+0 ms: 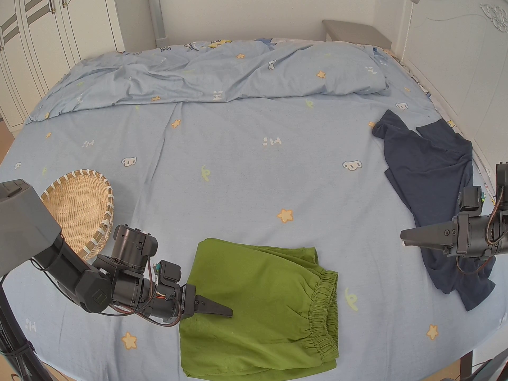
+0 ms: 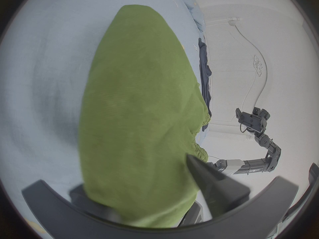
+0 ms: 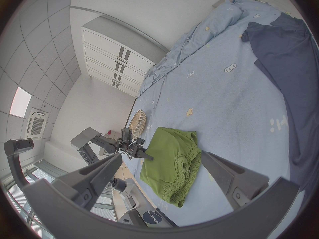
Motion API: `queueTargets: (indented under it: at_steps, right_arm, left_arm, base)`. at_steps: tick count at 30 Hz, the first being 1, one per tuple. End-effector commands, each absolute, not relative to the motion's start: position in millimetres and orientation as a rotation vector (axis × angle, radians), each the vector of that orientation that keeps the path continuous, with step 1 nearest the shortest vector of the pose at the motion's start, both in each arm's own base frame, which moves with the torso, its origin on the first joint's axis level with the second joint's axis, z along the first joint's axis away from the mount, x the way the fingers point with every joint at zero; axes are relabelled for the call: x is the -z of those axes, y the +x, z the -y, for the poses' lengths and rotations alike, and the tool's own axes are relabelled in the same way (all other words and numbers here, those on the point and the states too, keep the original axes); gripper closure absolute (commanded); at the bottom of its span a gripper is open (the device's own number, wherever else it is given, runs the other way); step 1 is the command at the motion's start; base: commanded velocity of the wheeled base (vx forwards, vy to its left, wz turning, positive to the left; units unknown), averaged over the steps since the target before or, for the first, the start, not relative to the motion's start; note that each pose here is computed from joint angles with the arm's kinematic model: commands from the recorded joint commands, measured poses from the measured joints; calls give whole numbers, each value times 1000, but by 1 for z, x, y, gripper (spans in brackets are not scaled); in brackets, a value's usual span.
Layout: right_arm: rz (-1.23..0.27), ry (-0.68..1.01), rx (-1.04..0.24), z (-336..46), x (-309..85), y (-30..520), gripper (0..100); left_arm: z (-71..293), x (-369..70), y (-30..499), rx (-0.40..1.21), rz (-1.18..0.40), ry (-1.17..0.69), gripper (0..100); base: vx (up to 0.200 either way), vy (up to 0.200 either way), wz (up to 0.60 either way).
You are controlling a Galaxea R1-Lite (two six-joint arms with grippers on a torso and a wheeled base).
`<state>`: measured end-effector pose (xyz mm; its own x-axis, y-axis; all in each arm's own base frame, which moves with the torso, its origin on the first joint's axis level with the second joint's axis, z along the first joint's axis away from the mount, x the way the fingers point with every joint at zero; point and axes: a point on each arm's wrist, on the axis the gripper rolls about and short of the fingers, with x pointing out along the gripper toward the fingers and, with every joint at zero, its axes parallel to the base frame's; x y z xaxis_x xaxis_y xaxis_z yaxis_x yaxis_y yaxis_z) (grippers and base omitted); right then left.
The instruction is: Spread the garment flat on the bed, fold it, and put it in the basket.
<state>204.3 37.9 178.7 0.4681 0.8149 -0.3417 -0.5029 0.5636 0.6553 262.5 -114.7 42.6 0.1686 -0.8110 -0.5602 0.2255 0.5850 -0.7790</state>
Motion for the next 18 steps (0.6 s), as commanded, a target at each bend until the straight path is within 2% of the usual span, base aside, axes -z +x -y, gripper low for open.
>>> queueTargets:
  at_steps: [1, 5, 13, 14, 18]
  right_arm:
    - [-687, 512, -848, -37, -179, 205, 0]
    - [-673, 510, -845, -36, -183, 205, 0]
    - [-616, 525, -829, -35, -204, 202, 0]
    - [-582, 538, -827, -34, -218, 202, 0]
    - [-579, 548, -802, -29, -229, 203, 0]
  left_arm:
    - [116, -45, 264, 803, -1179, -619, 100]
    - [115, -51, 264, 806, -1168, -640, 100]
    - [106, -106, 262, 814, -1058, -664, 100]
    - [102, -143, 267, 802, -1039, -669, 100]
    - [98, -179, 276, 773, -1069, -673, 100]
  base:
    - [0, 0, 0]
    - [0, 0, 0]
    - [0, 0, 0]
    - [0, 0, 0]
    - [0, 0, 0]
